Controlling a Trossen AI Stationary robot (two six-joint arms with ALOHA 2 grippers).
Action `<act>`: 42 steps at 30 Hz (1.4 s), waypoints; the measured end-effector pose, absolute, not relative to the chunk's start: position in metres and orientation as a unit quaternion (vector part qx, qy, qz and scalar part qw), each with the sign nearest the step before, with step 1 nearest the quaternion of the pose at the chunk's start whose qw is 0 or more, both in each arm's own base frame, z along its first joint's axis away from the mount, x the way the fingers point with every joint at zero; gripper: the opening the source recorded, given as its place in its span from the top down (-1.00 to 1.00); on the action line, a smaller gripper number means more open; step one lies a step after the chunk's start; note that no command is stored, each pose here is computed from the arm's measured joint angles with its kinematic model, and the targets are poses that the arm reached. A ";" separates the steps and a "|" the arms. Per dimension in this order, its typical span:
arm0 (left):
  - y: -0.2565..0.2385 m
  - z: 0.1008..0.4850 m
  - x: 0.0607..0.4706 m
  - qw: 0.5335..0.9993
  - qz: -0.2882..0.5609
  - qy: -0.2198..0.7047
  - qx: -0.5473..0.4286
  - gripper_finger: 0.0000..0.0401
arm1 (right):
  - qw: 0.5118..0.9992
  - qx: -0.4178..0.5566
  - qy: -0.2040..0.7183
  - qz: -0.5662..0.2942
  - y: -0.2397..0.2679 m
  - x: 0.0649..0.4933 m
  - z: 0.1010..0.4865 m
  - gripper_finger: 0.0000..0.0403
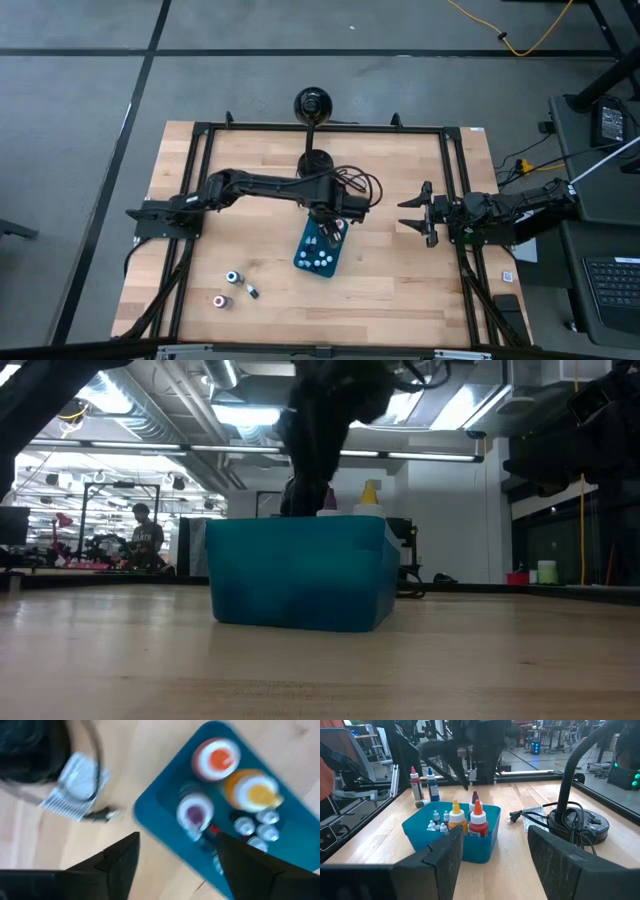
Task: Pick & Place food coloring
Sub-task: Put the blue big food coloring bottle into the bin
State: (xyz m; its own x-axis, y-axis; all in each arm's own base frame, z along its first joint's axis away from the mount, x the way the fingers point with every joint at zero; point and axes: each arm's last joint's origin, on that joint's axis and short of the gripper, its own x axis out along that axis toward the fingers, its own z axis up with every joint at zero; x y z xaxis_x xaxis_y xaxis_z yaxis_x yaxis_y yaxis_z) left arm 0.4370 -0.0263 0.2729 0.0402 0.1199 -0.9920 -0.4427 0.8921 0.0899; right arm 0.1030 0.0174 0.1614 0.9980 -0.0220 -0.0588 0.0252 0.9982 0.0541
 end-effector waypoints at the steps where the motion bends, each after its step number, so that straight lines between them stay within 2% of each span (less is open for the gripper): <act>1: -0.026 0.276 0.434 0.707 0.206 0.665 -0.127 -0.27 | 0.999 0.027 0.029 -0.012 0.017 0.103 0.161 -0.11; 8: -0.040 0.292 0.420 0.706 0.220 0.652 -0.170 -0.29 | 0.999 0.027 0.029 -0.012 0.017 0.103 0.161 -0.11; 15: -0.053 0.297 0.397 0.682 0.265 0.646 -0.218 -0.29 | 0.999 0.027 0.030 -0.012 0.017 0.103 0.161 -0.11; 32: -0.111 0.280 0.301 0.560 0.354 0.684 -0.306 -0.29 | 0.999 0.027 0.029 -0.012 0.017 0.103 0.161 -0.11; 42: -0.147 0.261 0.268 0.532 0.376 0.680 -0.338 -0.29 | 0.999 0.027 0.030 -0.012 0.017 0.103 0.161 -0.11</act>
